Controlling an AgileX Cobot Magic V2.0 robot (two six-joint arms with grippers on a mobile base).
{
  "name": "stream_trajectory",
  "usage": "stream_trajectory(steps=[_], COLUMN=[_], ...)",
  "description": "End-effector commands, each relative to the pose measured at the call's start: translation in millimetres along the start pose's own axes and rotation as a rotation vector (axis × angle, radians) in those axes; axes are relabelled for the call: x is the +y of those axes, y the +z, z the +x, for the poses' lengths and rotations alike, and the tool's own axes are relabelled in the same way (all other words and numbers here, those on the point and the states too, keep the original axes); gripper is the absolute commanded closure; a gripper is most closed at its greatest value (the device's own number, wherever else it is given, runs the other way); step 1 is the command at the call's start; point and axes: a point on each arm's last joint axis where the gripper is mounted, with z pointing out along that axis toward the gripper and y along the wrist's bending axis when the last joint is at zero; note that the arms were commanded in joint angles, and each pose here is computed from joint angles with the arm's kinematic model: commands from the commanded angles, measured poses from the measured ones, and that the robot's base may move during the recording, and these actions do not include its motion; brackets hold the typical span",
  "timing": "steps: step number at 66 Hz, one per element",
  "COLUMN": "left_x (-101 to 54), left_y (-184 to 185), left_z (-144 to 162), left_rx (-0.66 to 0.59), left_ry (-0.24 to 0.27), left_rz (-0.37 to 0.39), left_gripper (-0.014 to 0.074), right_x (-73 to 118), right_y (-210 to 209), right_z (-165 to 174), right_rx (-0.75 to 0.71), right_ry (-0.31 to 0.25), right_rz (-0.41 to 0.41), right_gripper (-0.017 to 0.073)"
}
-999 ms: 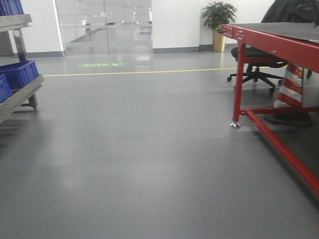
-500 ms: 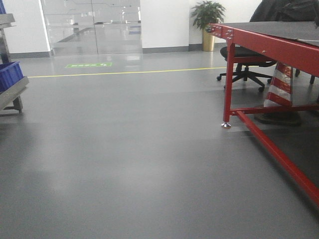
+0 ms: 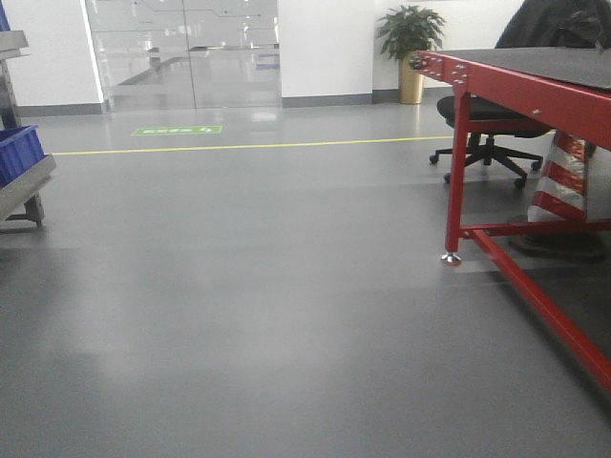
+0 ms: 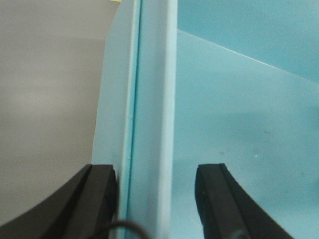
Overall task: Move two blue bins to right shelf middle
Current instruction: 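Drive the base across the open floor carrying the teal bin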
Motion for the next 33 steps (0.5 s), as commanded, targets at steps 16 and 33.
stream_trajectory(steps=[16, 33], left_x=[-13.9, -13.9], left_y=[-11.2, -11.2], left_z=[-10.3, -10.3], left_rx=[-0.089, -0.089], left_ry=[-0.017, -0.017], left_rz=[0.090, 0.090], left_gripper=[0.0704, 0.0704], right_x=[12.9, 12.9], right_y=[-11.6, -11.6], right_z=[-11.1, -11.1], right_rx=[-0.111, -0.111], right_ry=[-0.006, -0.006], right_rz=[-0.086, -0.086], right_gripper=[0.0713, 0.0713])
